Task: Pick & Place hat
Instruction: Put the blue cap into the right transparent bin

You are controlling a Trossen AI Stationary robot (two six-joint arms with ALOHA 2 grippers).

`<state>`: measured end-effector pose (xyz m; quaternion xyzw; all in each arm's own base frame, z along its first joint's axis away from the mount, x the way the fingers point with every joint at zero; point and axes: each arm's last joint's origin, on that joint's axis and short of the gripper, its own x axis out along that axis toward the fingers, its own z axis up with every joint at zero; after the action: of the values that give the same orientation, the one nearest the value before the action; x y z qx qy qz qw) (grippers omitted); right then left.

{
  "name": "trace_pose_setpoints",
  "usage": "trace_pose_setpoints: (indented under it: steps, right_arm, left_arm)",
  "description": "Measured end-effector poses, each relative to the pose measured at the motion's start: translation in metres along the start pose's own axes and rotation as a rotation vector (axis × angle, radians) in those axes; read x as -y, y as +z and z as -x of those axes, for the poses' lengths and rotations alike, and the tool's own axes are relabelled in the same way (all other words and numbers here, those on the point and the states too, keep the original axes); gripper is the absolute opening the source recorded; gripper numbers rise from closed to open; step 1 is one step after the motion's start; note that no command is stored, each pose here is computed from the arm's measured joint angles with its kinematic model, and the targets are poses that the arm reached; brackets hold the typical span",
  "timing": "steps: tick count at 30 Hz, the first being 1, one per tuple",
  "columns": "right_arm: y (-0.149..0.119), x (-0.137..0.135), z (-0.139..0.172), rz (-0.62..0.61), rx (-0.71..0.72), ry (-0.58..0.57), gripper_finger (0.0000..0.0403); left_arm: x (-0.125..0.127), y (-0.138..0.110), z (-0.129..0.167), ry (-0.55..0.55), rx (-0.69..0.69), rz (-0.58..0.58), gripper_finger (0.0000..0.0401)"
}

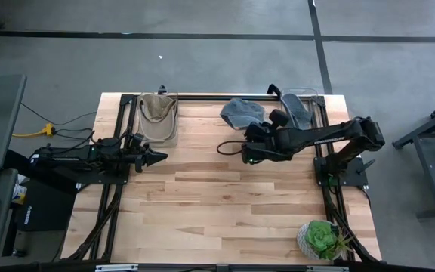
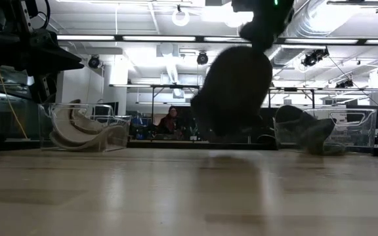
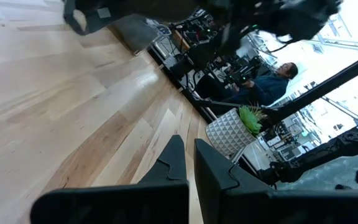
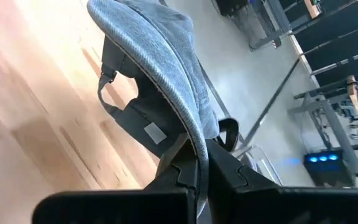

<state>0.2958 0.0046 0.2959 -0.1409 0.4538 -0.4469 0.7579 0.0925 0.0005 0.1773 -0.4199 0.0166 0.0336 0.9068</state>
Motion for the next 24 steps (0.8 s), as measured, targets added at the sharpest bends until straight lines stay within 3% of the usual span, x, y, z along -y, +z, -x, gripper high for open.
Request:
trace_pose_setpoints:
  steps: [10, 24]
  right_arm:
    - [0.029, 0.022, 0.047, 0.008, 0.067, 0.164, 0.0004]
    - [0.026, 0.020, 0.072, 0.050, 0.063, 0.301, 0.0004]
  left_arm:
    - [0.000, 0.000, 0.000, 0.000, 0.000, 0.000, 0.0001]
    - [0.000, 0.000, 0.000, 0.000, 0.001, 0.000, 0.0001]
